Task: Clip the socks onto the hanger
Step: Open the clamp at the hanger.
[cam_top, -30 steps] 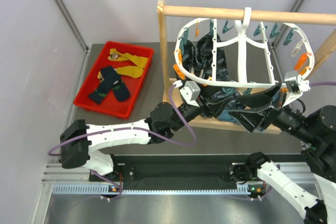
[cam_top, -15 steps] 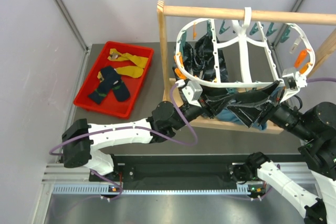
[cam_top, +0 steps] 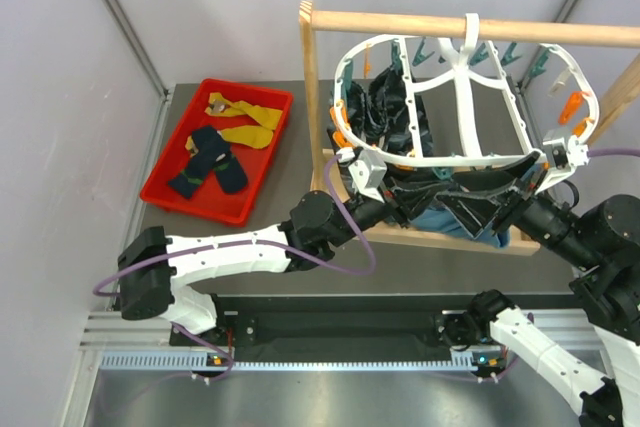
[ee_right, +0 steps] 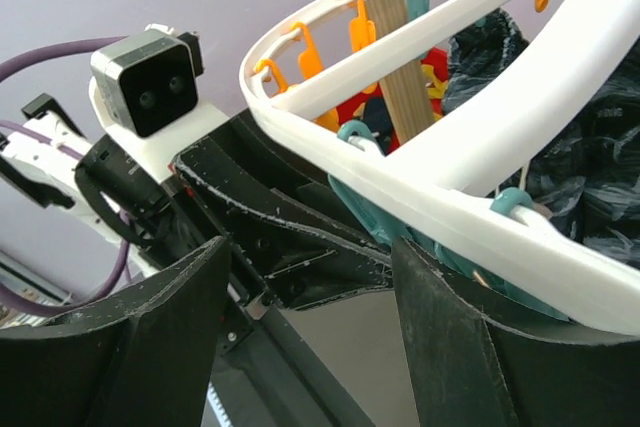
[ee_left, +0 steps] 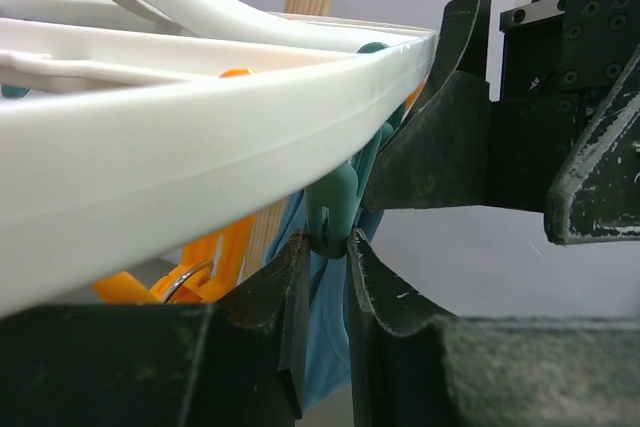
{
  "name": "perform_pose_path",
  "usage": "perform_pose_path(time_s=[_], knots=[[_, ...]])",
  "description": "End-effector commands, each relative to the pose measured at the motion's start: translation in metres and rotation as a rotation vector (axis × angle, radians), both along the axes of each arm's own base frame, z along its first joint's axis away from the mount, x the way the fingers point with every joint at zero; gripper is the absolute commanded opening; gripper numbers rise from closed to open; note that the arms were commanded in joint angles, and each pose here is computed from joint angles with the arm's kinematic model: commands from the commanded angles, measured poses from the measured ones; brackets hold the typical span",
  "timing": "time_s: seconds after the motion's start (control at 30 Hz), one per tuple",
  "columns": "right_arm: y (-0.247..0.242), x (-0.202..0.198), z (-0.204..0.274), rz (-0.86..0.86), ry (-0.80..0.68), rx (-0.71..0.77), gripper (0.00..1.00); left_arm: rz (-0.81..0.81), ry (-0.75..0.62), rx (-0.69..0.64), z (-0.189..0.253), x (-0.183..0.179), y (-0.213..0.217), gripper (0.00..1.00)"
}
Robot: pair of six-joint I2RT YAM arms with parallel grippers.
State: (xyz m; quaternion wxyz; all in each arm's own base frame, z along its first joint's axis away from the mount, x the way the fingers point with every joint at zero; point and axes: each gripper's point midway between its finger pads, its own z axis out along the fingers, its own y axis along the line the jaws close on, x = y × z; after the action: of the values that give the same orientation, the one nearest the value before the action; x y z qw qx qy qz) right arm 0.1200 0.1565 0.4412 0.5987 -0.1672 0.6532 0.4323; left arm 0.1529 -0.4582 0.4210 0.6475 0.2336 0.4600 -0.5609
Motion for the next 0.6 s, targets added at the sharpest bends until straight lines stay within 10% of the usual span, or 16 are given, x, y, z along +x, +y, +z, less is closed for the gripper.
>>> perform_pose_path(time_s=[0.0,0.57], knots=[[-0.012,0.007,0.016,-0.080,-0.060,-0.010,0.65,-0.017,0.021,-0.090,0.038,-0.007,0.014,0.00],[-0.001,0.033,0.014,-0.101,-0.012,-0.020,0.57,0.135,0.226,0.091,0.022,0.003,0.013,0.00]])
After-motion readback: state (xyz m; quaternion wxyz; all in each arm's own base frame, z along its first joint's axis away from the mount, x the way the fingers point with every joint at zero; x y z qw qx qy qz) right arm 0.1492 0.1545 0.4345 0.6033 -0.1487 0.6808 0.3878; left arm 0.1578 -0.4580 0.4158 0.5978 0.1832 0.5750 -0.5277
